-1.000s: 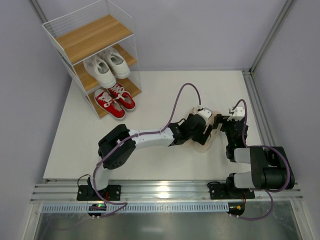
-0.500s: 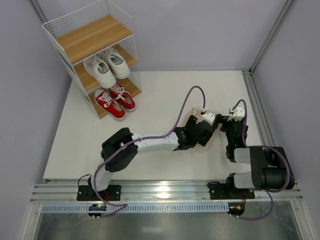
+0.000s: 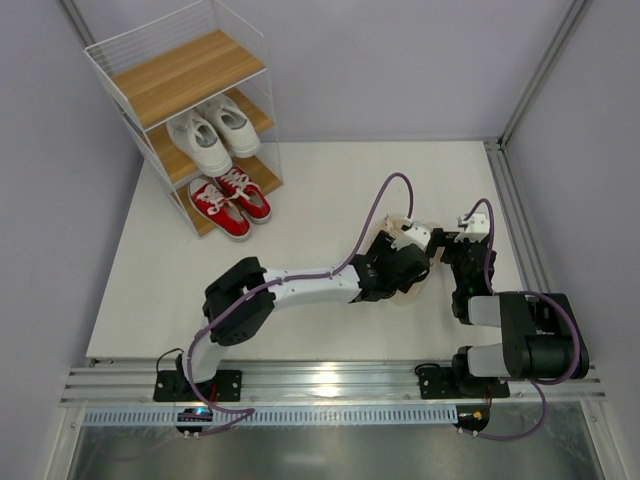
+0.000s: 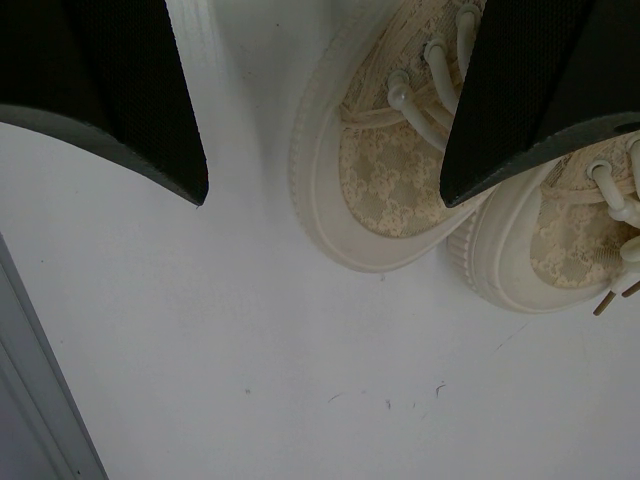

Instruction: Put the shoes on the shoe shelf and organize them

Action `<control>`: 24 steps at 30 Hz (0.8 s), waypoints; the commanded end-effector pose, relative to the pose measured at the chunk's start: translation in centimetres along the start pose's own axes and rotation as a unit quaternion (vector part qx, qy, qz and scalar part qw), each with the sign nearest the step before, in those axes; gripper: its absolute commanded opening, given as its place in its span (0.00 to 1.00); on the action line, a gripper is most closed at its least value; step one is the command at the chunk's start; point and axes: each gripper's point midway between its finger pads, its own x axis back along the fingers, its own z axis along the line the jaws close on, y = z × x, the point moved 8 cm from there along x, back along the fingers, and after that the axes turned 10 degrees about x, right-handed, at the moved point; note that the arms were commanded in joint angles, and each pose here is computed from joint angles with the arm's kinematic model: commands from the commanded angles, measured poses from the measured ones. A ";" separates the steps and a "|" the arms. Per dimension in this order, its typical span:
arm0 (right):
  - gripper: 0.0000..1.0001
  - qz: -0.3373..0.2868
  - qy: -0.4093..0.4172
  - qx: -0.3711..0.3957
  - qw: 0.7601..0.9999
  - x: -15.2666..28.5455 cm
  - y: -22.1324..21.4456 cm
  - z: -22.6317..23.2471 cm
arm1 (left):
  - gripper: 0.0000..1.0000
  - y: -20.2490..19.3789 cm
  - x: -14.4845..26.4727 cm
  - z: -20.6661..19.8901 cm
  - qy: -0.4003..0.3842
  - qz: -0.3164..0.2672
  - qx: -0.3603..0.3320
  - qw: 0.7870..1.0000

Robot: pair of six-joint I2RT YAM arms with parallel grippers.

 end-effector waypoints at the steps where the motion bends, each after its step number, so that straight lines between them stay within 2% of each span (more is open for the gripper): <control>1: 0.97 -0.050 -0.005 0.003 0.999 -0.7 2.1 -0.4 | 0.78 -0.5 0.7 -0.3 -0.014 0.042 -0.009 0.999; 7: 0.97 -0.049 -0.005 0.003 0.999 -0.7 2.0 -0.4 | 0.78 -2.3 1.6 0.8 -0.021 0.120 -0.033 0.992; 15: 0.97 -0.050 -0.005 0.003 0.999 -0.7 2.0 -0.4 | 0.78 -3.6 0.9 1.4 -0.034 0.160 -0.033 0.986; 24: 0.97 -0.050 -0.005 0.003 0.999 -0.7 2.1 -0.4 | 0.77 -2.0 2.5 1.9 -0.021 0.184 -0.054 0.981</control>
